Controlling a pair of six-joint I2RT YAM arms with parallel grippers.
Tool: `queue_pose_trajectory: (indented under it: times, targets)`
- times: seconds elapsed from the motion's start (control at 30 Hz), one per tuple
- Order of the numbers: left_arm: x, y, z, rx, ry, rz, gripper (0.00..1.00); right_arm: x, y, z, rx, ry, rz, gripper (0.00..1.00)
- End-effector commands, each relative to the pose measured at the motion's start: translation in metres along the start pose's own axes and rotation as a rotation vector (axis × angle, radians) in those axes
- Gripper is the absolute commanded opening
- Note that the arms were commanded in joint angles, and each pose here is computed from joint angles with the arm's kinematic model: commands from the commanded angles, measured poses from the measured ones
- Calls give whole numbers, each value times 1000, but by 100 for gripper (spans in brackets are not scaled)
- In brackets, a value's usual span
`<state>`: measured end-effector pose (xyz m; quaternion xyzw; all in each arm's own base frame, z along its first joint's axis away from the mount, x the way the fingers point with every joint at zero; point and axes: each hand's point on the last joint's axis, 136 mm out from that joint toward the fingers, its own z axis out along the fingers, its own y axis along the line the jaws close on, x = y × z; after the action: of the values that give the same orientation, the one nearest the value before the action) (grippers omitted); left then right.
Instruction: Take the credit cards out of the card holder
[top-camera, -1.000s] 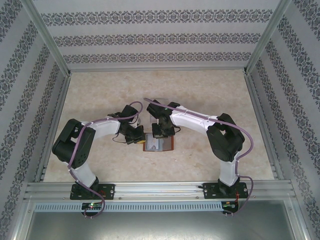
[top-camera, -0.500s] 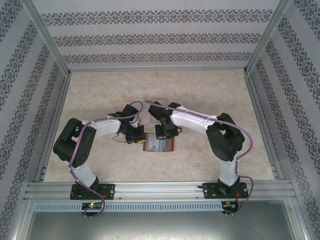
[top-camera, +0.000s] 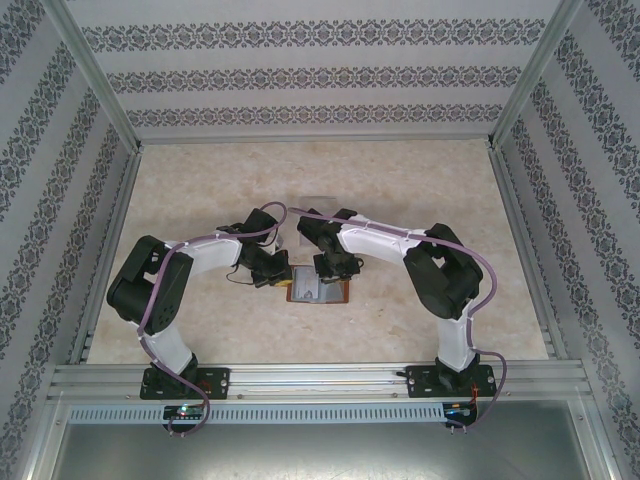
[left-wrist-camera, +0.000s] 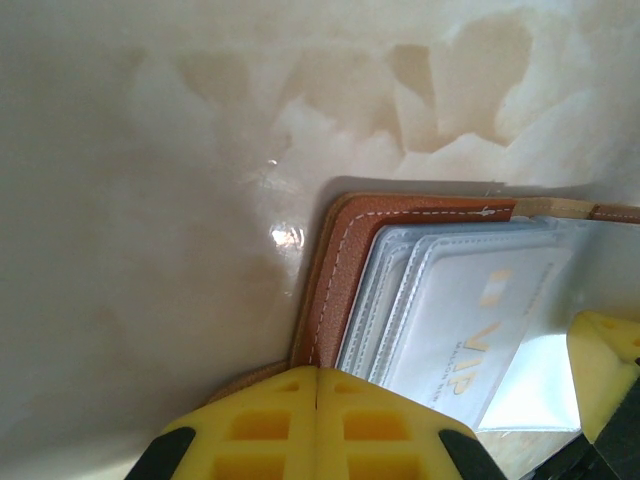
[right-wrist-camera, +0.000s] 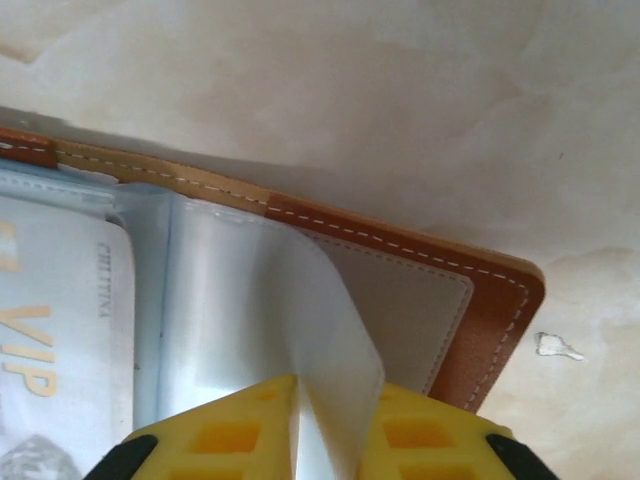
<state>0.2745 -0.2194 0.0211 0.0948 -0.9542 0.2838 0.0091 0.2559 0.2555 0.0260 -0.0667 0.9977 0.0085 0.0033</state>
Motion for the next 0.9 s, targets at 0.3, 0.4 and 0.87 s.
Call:
queue_pose_trajectory:
  times: [0.3, 0.4, 0.87]
  targets:
    - [9, 15, 7, -67, 31, -13, 0, 5, -29, 8, 114, 13, 10, 35]
    - [10, 15, 6, -68, 32, -14, 0, 4, -33, 6, 125, 11, 13, 36]
    - [13, 12, -2, -52, 11, -13, 0, -10, -37, -12, 119, -41, 12, 36]
